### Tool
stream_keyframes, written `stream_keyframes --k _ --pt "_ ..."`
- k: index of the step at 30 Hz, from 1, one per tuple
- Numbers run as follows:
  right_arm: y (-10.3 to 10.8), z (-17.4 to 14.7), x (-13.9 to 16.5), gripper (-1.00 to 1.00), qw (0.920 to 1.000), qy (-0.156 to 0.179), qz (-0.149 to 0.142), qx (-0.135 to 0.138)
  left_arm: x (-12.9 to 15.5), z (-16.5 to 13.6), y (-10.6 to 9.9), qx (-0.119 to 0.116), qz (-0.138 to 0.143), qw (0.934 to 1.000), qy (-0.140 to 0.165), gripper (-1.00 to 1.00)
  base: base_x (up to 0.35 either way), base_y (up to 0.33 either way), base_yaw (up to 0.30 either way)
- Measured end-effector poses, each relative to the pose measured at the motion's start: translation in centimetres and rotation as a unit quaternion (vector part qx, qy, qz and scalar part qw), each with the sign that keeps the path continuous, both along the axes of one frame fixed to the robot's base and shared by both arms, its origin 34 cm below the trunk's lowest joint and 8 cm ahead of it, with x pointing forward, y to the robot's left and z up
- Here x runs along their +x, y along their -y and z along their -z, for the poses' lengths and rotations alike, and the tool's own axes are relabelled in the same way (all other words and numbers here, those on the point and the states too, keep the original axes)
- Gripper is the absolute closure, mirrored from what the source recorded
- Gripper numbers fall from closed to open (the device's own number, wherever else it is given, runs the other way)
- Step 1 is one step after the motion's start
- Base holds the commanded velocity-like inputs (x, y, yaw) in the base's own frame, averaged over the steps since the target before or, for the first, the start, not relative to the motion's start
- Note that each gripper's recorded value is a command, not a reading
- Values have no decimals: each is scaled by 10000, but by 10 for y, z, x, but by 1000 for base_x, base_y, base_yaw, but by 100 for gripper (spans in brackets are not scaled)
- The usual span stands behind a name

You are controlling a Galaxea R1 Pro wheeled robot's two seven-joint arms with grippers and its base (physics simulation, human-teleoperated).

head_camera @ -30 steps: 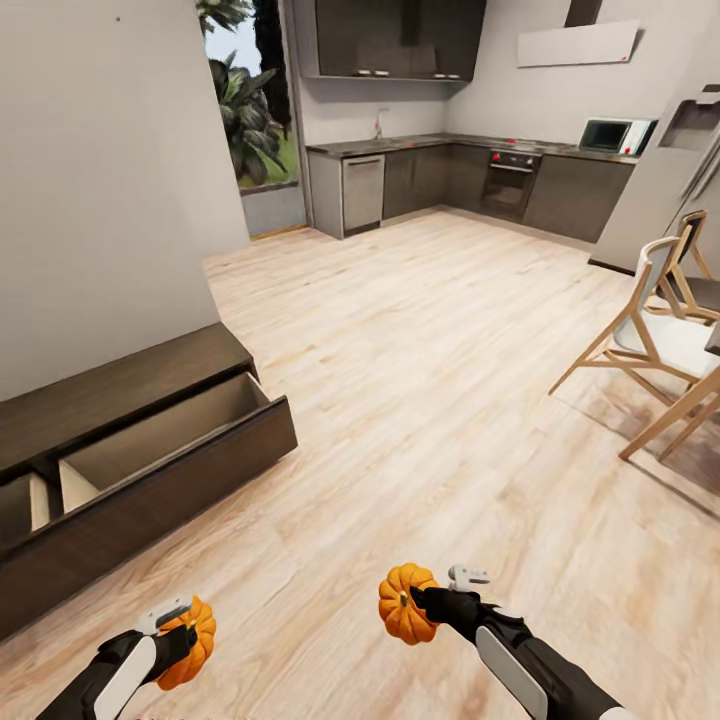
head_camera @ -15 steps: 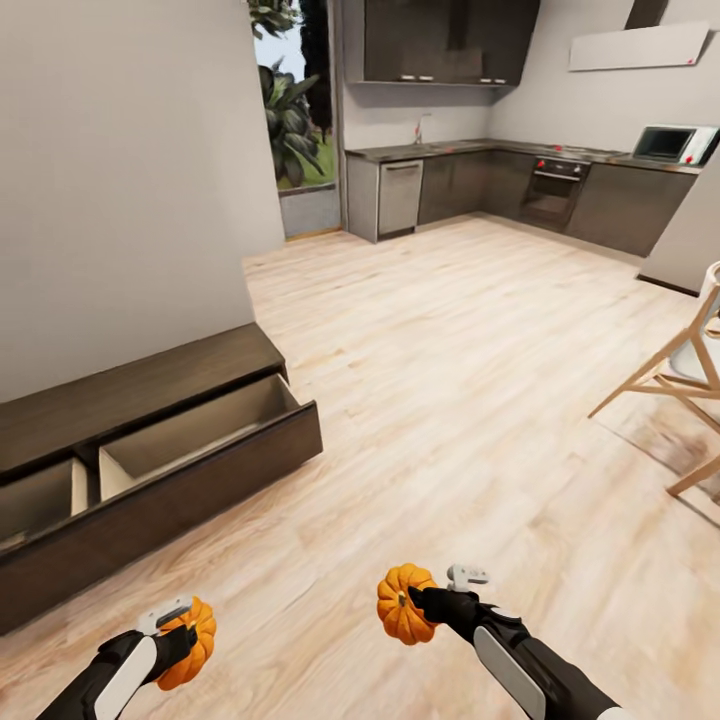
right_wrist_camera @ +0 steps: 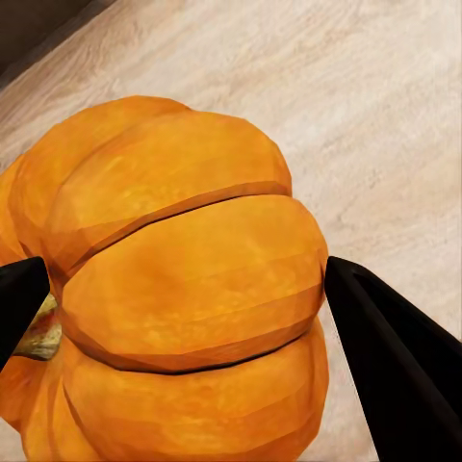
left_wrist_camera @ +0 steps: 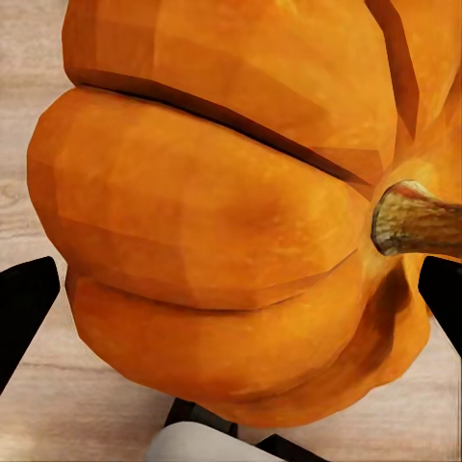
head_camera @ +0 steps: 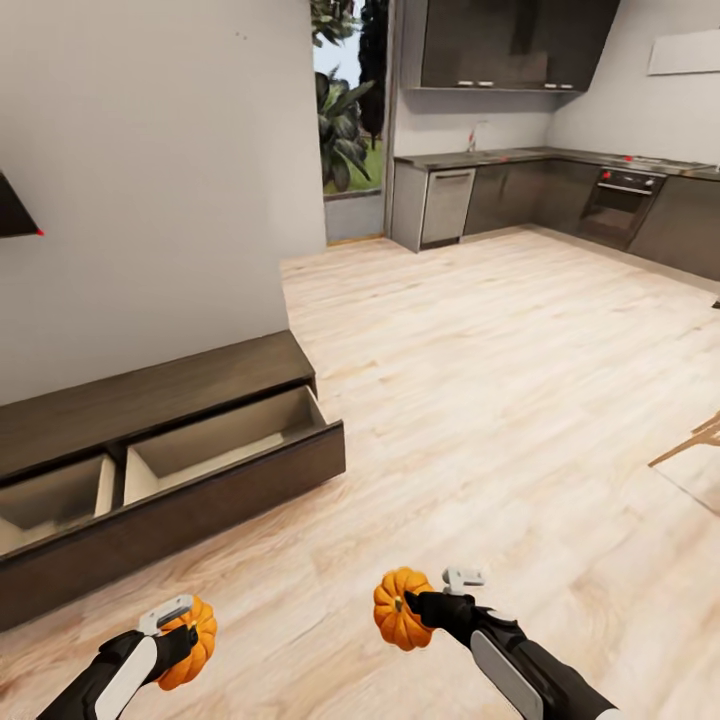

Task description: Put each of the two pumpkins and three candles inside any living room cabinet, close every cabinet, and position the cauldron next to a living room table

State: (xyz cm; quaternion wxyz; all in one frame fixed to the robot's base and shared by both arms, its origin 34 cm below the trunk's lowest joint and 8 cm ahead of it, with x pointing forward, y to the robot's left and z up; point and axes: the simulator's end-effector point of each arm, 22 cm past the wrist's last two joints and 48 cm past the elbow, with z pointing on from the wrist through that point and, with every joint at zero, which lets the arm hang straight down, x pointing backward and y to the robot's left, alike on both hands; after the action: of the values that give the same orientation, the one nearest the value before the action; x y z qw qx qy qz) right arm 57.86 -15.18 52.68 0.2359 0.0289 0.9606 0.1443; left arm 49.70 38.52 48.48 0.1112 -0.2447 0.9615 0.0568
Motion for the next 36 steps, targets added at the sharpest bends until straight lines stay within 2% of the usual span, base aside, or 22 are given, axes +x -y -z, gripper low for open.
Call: stream_keyframes --k 9,36 --pt "-1 -3 1 100 10000 30 -13 0 2 -2 0 -5 -11 10000 35 100 188 -153 263" --pt "-2 -12 7 100 9999 135 -25 6 9 -9 0 -4 -12 9999 131 100 21 -14 263"
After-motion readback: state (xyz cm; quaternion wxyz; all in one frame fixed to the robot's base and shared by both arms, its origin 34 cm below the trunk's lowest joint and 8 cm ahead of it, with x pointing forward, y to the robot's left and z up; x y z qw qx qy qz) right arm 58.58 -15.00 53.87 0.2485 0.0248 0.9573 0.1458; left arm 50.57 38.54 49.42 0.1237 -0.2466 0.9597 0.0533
